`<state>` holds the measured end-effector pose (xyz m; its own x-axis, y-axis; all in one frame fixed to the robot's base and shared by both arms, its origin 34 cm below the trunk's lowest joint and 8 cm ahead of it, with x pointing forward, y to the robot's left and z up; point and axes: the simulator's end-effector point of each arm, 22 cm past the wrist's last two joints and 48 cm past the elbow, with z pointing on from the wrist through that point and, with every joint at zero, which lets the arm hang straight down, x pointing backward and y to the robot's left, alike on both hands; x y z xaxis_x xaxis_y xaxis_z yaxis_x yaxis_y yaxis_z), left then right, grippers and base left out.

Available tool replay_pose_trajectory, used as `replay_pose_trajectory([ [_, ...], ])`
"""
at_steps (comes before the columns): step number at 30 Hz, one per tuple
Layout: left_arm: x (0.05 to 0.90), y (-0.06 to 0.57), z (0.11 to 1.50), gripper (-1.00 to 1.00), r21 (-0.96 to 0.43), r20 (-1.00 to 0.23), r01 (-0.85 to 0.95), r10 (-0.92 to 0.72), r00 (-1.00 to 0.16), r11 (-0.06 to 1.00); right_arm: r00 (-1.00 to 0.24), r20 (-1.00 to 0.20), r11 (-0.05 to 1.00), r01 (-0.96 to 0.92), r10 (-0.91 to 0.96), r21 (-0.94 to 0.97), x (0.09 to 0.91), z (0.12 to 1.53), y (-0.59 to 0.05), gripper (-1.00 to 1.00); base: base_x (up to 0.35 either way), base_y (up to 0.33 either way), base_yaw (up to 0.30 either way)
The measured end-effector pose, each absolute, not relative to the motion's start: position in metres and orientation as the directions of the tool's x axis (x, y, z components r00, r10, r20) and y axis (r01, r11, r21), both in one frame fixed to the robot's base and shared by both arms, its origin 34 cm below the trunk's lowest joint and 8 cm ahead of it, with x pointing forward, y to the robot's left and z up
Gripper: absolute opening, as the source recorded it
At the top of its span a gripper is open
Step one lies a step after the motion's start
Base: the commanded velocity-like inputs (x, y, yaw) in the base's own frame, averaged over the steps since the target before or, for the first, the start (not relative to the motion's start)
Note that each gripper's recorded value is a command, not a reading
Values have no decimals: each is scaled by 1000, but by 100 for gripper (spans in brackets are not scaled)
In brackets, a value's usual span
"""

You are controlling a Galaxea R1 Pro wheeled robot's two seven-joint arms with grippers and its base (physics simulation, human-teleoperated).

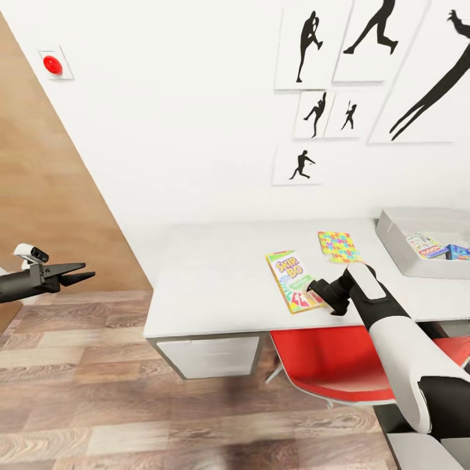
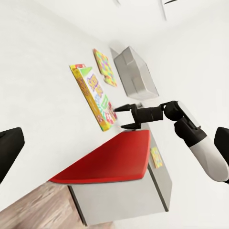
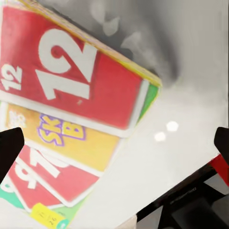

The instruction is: Put all the toys in the child's room - the three board games (two on the bed and one on the table), the two jigsaw puzzles on the table, and the tennis ball on the table - inside the toy box on the table in the child's room.

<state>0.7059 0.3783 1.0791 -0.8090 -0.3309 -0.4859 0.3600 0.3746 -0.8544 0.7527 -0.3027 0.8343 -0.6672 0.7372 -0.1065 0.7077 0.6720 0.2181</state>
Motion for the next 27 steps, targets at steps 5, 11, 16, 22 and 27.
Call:
replay_pose_trajectory([
  [5,705,378,1083,100,-852,-491,365,-331,-806,375,-667,-111,672,706,737,222,754,838,-303,100,-5,-10,-161],
  [11,705,379,1088,100,-849,-499,373,-334,-800,374,-666,-116,672,704,737,229,755,843,-303,100,-1,-3,-158],
  [16,705,380,1092,100,-847,-504,378,-335,-796,374,-665,-120,672,703,737,233,756,847,-303,100,13,11,-115],
  [22,704,380,1094,100,-845,-507,381,-335,-794,375,-665,-123,673,702,736,235,757,849,-303,100,96,147,-40],
  [27,704,380,1094,100,-845,-507,381,-336,-794,375,-665,-124,673,701,736,236,757,850,-302,100,90,108,-11],
])
